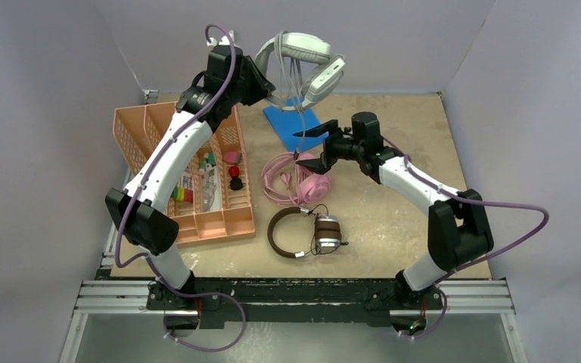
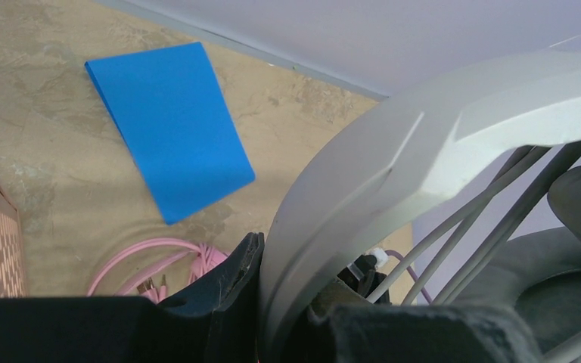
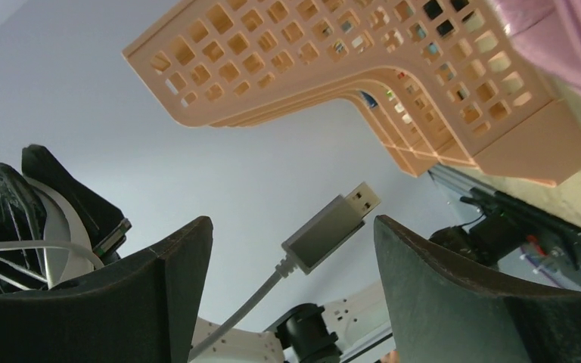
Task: Wrap the headphones
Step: Wrap the headphones cable around the headphones, then place the headphones at the center of the board.
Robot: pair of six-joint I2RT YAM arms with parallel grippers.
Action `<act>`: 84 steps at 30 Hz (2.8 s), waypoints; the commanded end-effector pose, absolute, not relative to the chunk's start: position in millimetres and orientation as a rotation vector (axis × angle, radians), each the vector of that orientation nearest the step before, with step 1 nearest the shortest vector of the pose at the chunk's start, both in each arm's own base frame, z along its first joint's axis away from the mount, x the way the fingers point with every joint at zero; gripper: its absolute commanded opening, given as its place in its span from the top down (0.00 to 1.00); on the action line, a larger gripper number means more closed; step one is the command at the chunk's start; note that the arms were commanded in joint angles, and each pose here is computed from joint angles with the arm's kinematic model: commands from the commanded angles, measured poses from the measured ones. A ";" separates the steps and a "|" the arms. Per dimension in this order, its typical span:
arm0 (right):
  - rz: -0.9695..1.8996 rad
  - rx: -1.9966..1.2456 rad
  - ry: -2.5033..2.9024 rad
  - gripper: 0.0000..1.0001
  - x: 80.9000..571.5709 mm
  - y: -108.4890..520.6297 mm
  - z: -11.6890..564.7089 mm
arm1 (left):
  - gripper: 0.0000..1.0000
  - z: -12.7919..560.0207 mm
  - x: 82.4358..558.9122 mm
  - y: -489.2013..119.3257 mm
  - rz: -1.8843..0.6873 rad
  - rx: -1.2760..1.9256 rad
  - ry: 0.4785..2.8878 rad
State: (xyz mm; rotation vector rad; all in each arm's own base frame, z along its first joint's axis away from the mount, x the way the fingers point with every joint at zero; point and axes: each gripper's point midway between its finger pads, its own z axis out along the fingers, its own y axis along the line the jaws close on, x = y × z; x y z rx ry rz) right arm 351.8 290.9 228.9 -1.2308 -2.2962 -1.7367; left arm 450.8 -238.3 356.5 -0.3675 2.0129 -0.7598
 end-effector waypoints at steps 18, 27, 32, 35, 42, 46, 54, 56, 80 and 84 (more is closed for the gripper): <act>-1.949 -1.297 -2.150 0.56 360.7 306.0 267.2 | 1.00 423.1 439.8 -237.7 -0.896 -0.319 1.827; -2.033 -1.335 -2.247 0.94 373.4 291.7 260.8 | 1.00 408.6 424.1 -257.6 -0.998 -0.204 1.899; -2.091 -1.391 -2.511 1.00 398.4 243.1 234.5 | 1.00 382.7 413.1 -282.2 -1.094 -0.051 1.985; -2.138 -1.368 -2.657 1.00 406.6 207.6 222.2 | 1.00 346.1 409.3 -298.0 -1.056 0.024 2.086; -2.216 -1.108 -2.899 1.00 391.2 143.3 199.4 | 1.00 275.0 381.8 -387.5 -1.074 0.227 2.207; -2.218 -0.950 -3.086 1.00 376.9 103.9 183.5 | 1.00 241.4 367.6 -432.2 -1.106 0.363 2.244; -1.891 -0.900 -3.399 1.00 346.5 62.0 136.0 | 1.00 186.6 348.8 -481.5 -0.919 0.643 2.207; -1.807 -0.945 -3.466 1.00 342.0 51.9 129.6 | 1.00 169.9 353.9 -484.0 -0.824 0.644 2.223; -1.185 -1.186 -3.428 0.85 329.0 16.7 25.1 | 1.00 41.0 362.8 -501.3 -0.602 0.430 2.299; -1.174 -1.176 -3.386 0.67 326.0 19.1 20.9 | 1.00 31.4 359.1 -501.0 -0.602 0.438 2.307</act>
